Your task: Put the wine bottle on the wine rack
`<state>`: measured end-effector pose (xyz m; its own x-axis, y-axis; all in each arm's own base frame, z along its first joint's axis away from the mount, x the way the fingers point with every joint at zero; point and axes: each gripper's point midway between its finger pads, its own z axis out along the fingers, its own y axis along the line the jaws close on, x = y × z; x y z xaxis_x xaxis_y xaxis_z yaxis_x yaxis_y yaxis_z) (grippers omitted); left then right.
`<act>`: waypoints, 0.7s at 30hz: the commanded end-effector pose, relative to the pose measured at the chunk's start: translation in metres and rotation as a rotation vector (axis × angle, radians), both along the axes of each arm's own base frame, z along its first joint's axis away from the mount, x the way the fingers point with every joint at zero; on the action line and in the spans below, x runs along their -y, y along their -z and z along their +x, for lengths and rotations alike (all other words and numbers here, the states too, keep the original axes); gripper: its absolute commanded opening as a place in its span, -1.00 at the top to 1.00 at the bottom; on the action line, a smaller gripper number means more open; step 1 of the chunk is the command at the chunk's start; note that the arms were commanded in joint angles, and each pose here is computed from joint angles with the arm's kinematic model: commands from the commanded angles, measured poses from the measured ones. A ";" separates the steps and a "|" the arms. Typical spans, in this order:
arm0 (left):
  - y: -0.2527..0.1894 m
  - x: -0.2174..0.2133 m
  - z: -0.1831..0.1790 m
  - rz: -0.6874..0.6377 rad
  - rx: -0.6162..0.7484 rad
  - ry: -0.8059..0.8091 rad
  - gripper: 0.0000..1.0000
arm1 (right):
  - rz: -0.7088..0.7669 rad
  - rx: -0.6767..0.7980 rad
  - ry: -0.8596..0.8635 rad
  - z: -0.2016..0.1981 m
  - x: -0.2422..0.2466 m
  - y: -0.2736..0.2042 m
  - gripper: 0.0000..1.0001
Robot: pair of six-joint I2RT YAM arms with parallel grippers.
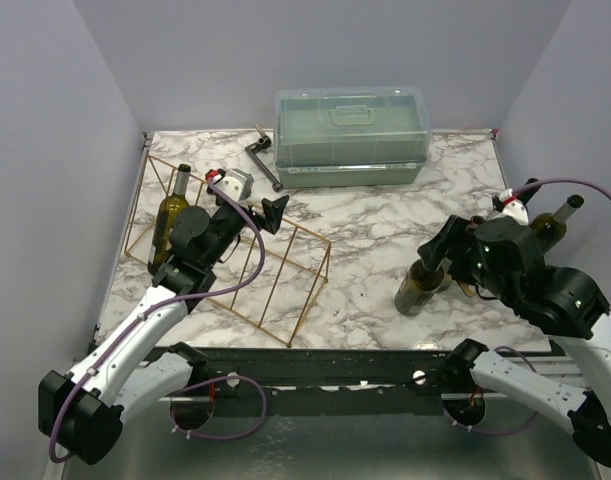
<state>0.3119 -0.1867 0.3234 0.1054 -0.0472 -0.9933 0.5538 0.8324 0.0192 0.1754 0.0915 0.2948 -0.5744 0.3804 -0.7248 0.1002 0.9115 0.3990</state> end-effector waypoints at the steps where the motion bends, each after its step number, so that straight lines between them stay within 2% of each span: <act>1: -0.014 -0.006 0.001 0.008 0.030 -0.040 -0.97 | -0.032 -0.041 0.064 0.007 0.003 0.017 -0.84; 13: -0.016 -0.005 -0.002 0.020 0.041 -0.038 -0.97 | -0.162 -0.076 0.117 0.017 0.014 0.042 -0.74; 21: -0.011 0.004 -0.005 0.042 0.043 0.002 -0.97 | -0.170 -0.071 0.085 0.023 0.006 0.061 -0.72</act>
<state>0.3120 -0.1867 0.3203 0.1153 -0.0088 -0.9933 0.5388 0.8407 0.0551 0.1911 0.0860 0.2357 -0.6288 0.3091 -0.7135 0.2020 0.9510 0.2340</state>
